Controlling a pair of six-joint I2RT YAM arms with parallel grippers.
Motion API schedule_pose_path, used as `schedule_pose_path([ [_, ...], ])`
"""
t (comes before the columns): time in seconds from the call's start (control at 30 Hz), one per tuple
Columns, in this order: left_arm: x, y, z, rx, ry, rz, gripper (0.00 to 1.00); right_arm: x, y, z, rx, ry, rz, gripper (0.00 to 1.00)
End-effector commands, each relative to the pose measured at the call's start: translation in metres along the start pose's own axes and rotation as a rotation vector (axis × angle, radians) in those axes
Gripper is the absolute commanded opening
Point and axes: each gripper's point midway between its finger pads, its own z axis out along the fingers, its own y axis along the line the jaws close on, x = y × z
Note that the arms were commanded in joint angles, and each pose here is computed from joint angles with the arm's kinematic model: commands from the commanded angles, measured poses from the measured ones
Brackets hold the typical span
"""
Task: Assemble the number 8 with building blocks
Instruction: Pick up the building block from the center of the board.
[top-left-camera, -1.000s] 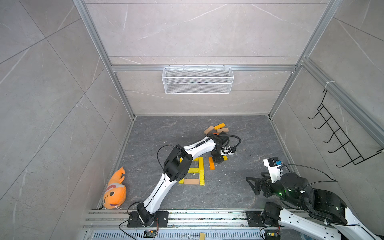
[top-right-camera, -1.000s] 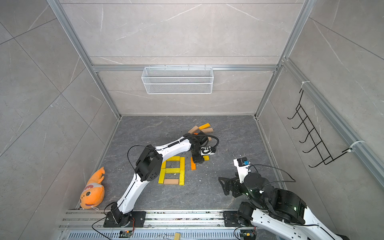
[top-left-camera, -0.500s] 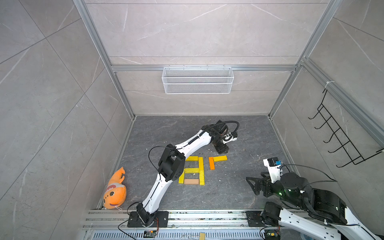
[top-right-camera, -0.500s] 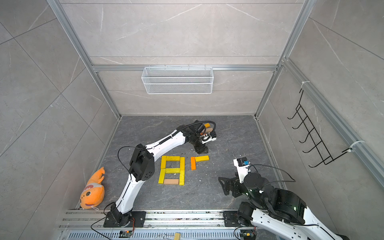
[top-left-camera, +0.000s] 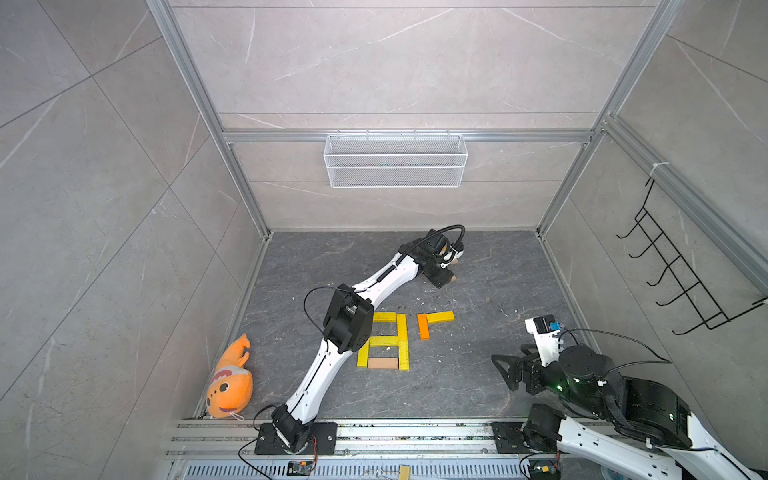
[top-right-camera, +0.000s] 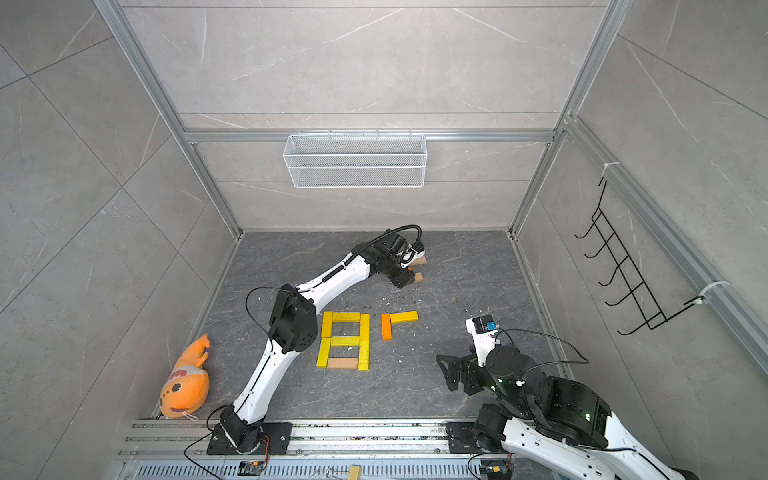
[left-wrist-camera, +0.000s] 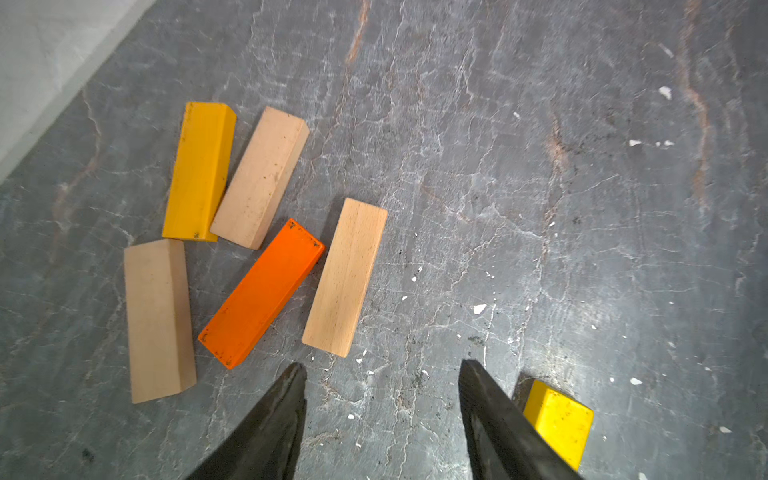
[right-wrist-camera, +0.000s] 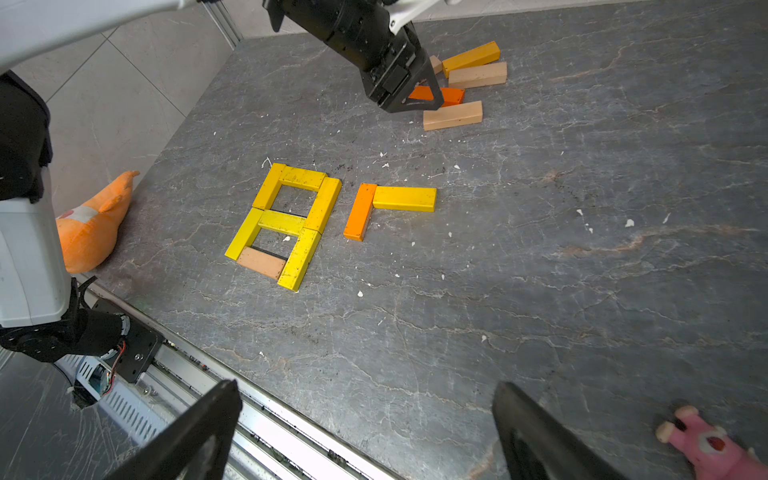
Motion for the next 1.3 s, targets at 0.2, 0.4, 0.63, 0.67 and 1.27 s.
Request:
schedule_pose_path([
  [0.2,-0.003,0.020,0.012,-0.017,-0.023,-0.084,0.58,0.002,-0.001,0.001,0.003,0.001,-0.010,0.97],
  [0.4,0.004,0.024,0.024,-0.009,-0.013,-0.102,0.58,0.002,-0.002,0.001,0.006,0.001,-0.007,0.97],
  [0.63,0.010,0.027,0.033,-0.006,-0.005,-0.116,0.57,0.002,-0.002,0.002,0.009,0.008,-0.010,0.97],
  [0.67,0.010,0.027,0.034,-0.004,-0.007,-0.116,0.57,0.002,-0.002,0.002,0.009,0.007,-0.009,0.97],
  [1.27,0.017,0.031,0.048,-0.005,-0.001,-0.134,0.57,0.003,-0.002,0.002,0.010,0.009,-0.009,0.97],
])
